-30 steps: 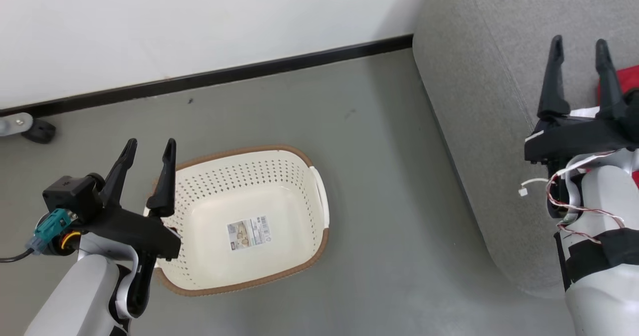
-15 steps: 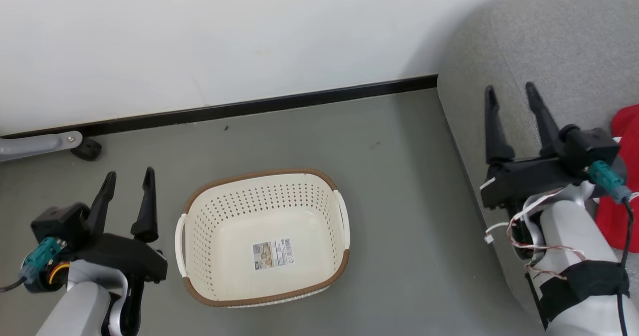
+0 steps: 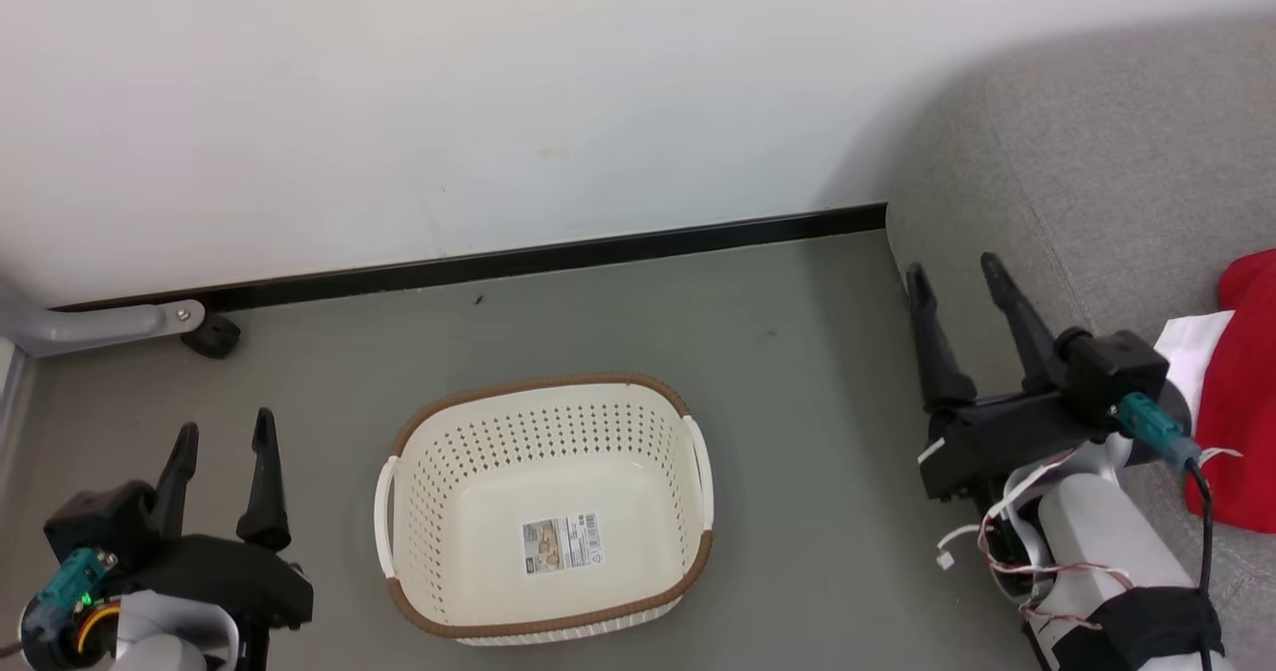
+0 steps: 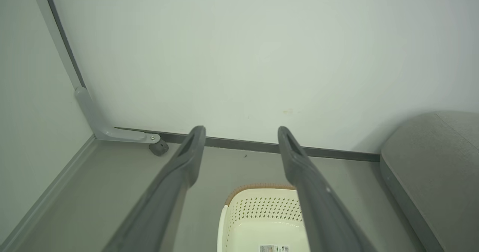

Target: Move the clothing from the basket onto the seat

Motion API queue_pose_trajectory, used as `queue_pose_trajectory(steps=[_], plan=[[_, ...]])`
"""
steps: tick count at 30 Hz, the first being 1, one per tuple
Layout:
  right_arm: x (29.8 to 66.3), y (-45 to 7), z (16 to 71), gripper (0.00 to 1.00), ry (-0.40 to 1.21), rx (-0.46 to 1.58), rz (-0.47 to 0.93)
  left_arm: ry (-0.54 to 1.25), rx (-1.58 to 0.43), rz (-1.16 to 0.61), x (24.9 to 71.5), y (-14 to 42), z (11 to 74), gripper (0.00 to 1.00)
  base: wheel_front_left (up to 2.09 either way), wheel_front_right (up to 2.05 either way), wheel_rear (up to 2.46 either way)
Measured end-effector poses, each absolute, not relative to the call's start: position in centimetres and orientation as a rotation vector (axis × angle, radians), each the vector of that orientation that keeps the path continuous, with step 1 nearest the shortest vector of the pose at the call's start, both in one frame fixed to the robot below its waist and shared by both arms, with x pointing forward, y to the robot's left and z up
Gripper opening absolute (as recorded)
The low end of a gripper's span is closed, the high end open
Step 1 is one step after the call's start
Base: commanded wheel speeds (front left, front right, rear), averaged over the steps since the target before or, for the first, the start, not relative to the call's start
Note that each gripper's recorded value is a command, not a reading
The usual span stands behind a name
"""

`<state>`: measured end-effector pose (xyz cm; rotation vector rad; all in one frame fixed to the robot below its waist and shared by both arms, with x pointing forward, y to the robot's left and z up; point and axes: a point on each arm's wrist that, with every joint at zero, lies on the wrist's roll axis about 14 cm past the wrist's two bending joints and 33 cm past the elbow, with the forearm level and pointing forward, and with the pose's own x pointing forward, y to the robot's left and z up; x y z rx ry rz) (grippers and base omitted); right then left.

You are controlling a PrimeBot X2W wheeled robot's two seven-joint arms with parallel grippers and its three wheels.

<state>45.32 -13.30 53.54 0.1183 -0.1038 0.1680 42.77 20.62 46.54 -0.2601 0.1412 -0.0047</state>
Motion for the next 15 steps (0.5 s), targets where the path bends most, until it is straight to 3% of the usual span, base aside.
queue_pose_trajectory(steps=[15], plan=[[41.9,-12.4,51.6,1.00,-0.052,0.175,0.177,0.150,-0.225,0.101,38.4,23.5,45.4,1.00,0.00,0.00,0.00]])
